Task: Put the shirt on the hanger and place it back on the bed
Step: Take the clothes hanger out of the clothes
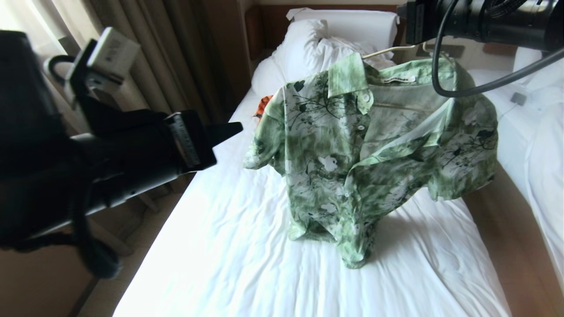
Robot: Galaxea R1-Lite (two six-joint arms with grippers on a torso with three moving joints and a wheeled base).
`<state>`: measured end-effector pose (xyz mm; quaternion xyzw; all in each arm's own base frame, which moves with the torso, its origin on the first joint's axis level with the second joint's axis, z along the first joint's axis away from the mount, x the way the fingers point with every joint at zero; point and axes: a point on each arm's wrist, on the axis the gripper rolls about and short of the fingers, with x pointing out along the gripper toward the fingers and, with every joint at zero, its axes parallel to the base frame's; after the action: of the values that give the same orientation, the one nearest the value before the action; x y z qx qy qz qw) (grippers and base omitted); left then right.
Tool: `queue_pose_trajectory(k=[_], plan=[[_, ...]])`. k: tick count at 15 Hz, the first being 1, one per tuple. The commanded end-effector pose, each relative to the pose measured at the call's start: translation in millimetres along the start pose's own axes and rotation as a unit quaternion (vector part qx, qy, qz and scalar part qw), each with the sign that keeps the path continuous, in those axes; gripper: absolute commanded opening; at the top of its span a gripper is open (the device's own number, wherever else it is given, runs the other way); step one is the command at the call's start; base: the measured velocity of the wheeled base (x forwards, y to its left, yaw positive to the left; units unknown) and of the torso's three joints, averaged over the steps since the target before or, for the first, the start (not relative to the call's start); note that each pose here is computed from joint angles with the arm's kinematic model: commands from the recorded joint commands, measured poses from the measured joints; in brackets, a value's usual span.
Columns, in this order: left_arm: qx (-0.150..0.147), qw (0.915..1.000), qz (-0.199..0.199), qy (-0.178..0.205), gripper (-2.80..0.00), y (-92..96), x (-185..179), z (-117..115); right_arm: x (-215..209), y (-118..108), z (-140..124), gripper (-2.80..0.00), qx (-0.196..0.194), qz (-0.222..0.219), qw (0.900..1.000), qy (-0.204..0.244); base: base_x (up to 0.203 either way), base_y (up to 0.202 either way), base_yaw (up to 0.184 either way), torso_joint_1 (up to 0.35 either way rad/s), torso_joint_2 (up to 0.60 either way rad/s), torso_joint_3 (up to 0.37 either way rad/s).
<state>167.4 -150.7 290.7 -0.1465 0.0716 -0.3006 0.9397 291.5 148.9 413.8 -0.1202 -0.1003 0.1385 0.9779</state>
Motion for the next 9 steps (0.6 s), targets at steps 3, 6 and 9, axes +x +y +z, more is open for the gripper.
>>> queue_pose_trajectory(k=[3, 6, 9], plan=[[-0.004, 0.9996, -0.006, 0.026, -2.80, -19.4, 94.1, -29.8, 7.4, 15.0, -8.0, -2.80, 0.003, 0.019, 1.000, 0.012, 0.000, 0.000, 0.000, 0.000, 0.00, 0.000], [-0.026, 0.9995, -0.011, 0.011, 0.00, -25.2, 107.1, -24.7, 16.9, 19.4, -18.1, -2.80, 0.000, 0.021, 1.000, 0.022, 0.000, 0.000, 0.000, 0.000, 0.00, 0.000], [-0.029, 0.9994, -0.015, 0.009, 0.00, -27.2, 111.2, -26.1, 22.5, 29.7, -24.3, -2.80, 0.000, 0.033, 0.999, 0.029, 0.000, 0.000, 0.000, 0.000, 0.00, 0.000]])
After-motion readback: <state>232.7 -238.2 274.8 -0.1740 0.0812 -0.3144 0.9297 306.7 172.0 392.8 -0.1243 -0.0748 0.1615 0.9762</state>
